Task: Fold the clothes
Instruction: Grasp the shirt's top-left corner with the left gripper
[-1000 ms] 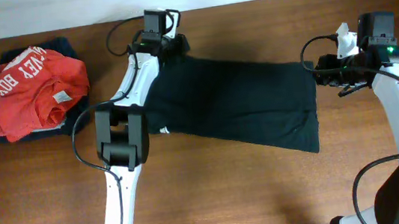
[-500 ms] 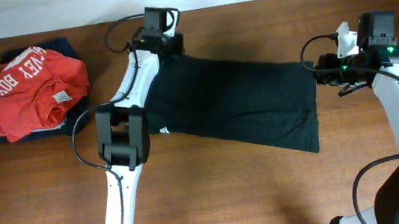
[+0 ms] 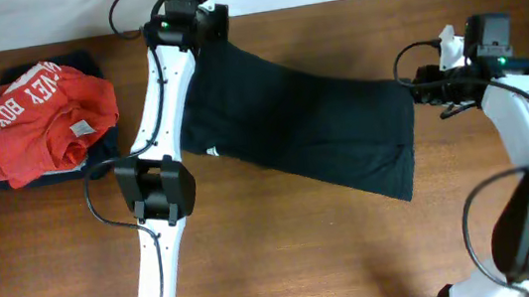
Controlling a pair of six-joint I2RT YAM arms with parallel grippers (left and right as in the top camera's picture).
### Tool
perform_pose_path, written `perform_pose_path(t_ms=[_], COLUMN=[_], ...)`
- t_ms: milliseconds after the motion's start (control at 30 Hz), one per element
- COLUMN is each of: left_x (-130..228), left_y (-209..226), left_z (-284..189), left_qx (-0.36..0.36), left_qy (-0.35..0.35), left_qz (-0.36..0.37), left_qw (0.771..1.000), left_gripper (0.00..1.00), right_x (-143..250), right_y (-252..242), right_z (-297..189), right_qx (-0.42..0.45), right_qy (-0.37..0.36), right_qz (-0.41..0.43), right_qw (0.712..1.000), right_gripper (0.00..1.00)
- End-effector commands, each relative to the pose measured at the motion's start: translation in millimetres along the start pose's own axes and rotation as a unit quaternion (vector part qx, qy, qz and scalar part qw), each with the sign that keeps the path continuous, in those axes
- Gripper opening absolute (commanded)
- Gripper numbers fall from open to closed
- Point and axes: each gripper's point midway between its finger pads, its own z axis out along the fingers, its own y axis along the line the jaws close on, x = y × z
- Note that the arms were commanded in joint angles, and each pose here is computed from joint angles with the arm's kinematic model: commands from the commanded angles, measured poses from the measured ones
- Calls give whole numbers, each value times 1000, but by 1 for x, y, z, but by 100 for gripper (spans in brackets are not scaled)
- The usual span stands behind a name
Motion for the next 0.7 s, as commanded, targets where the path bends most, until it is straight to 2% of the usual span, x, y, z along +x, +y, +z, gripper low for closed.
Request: perform_pose_path(t_ms=[0,367,667], left_x=[10,27,29], left_y=[4,3,3], left_z=[-2,-3,-3], left_qx=[-7,-7,-7], left_qy=[21,56,60], left_qz=[-6,-7,-7], left_qw=[1000,998,998], left_gripper=[1,1,1], right_x=[-5,-9,-11], right_y=[-5,-16,-29], right_z=[21,90,114], right_qx=[-6,-22,0], right_qy=[-2,-15,-29], right_qz=[-2,-6,-9], right_qw=[1000,1000,1000], right_gripper=[52,52,52])
